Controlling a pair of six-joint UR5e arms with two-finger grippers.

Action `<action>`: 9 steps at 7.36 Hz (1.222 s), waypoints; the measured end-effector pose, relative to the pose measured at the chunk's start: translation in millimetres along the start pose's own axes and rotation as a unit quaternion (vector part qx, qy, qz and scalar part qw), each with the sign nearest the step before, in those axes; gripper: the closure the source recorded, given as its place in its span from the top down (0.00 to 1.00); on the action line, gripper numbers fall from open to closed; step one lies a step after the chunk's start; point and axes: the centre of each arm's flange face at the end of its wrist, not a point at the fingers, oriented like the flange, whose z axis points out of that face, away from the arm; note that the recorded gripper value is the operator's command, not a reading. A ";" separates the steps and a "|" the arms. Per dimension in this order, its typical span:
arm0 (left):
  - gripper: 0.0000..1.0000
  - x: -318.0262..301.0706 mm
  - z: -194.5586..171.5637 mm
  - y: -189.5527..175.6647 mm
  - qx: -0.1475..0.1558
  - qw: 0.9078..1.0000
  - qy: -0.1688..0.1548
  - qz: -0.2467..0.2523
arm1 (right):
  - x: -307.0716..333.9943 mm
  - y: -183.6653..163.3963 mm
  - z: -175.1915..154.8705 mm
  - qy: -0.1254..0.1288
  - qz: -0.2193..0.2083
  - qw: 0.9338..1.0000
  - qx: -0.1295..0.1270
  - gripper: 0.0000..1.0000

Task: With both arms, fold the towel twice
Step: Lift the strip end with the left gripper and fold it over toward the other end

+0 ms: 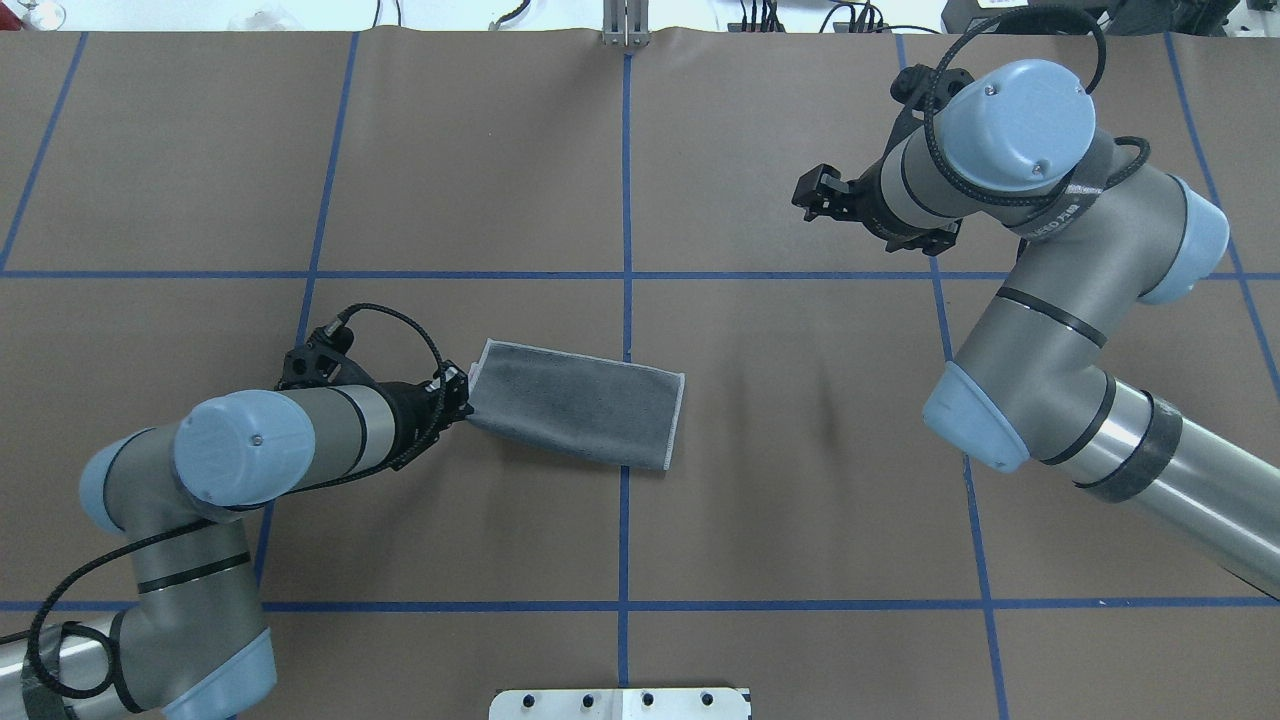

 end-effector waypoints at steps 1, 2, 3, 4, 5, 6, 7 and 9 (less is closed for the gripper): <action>0.00 -10.0 -9.3 -16.7 0.010 1.000 -0.003 0.011 | -0.1 0.1 0.0 0.000 0.000 1.000 -0.001 1.00; 0.00 -16.3 -18.6 -26.4 0.015 1.000 -0.003 0.018 | -0.2 0.2 -0.1 0.000 0.000 1.000 -0.001 1.00; 0.00 -16.4 -21.5 -26.5 0.017 1.000 -0.001 0.023 | -0.4 0.2 -0.2 -0.001 0.000 1.000 -0.001 1.00; 0.00 -9.8 -16.7 -19.4 0.019 0.999 0.003 0.026 | -0.6 -0.3 -0.7 -0.001 0.000 1.000 -0.001 1.00; 0.00 3.6 -7.7 -7.3 0.016 0.999 0.009 0.027 | -0.6 -0.7 -1.0 -0.002 0.000 1.000 -0.001 1.00; 0.00 18.6 4.2 8.5 0.010 0.999 0.013 0.029 | -0.6 -1.4 -1.2 -0.002 0.001 1.000 -0.001 1.00; 0.00 32.7 13.5 24.7 0.003 0.999 0.017 0.031 | -0.4 -2.1 -1.6 -0.002 0.001 1.000 0.000 1.00; 0.00 65.3 13.6 56.7 -0.017 0.999 0.037 0.033 | 0.0 -3.4 -2.1 -0.002 0.002 1.000 0.000 1.00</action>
